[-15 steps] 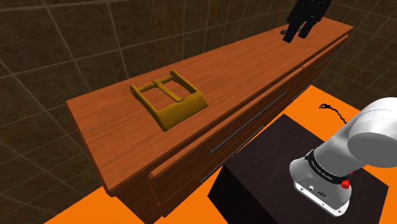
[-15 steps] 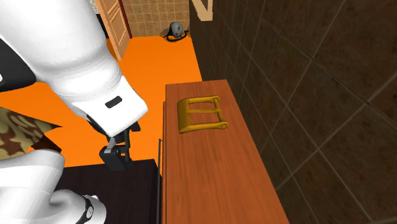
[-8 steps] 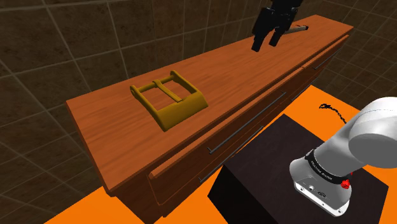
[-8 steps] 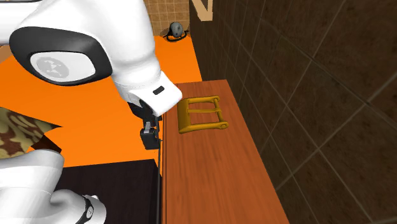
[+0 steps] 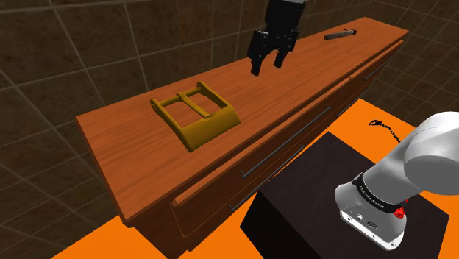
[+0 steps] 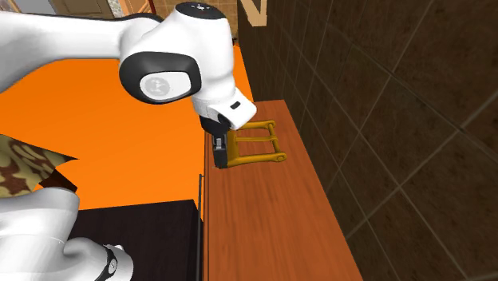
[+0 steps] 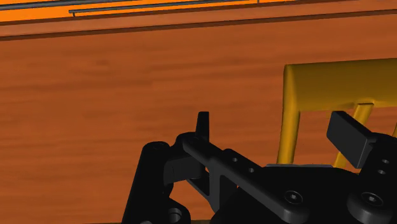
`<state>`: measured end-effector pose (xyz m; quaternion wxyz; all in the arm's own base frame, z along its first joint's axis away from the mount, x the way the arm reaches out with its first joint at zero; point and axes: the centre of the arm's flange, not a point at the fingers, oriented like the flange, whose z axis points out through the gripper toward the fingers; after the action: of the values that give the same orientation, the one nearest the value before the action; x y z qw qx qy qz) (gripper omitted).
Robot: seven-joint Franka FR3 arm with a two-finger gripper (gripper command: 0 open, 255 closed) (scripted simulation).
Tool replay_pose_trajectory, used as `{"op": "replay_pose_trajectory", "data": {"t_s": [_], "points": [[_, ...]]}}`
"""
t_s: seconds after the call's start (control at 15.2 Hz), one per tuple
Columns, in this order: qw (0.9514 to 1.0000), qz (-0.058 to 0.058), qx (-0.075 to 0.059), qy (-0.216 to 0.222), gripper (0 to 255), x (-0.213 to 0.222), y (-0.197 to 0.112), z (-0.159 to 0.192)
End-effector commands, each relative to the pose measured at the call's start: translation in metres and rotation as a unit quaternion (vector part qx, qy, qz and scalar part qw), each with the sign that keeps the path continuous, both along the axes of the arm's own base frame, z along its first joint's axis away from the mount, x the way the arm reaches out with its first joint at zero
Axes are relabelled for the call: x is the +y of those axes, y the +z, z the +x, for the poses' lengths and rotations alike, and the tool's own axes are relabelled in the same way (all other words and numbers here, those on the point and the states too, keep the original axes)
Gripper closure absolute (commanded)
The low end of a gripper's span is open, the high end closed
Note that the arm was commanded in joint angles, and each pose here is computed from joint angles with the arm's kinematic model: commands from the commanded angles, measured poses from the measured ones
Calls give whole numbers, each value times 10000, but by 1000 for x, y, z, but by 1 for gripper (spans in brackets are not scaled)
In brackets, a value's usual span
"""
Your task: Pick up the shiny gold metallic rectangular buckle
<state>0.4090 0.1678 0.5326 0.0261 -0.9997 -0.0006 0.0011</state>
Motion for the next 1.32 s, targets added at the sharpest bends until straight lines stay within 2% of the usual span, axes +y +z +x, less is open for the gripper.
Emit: {"op": "replay_pose_trajectory", "data": {"t_s": [0.0, 0.92, 1.25], "points": [[10000, 7, 4, 17, 0, 25, -12, 14], [9999, -18, 39, 138, 0, 164, -92, 107], [9999, -19, 40, 140, 0, 167, -115, 109]]}}
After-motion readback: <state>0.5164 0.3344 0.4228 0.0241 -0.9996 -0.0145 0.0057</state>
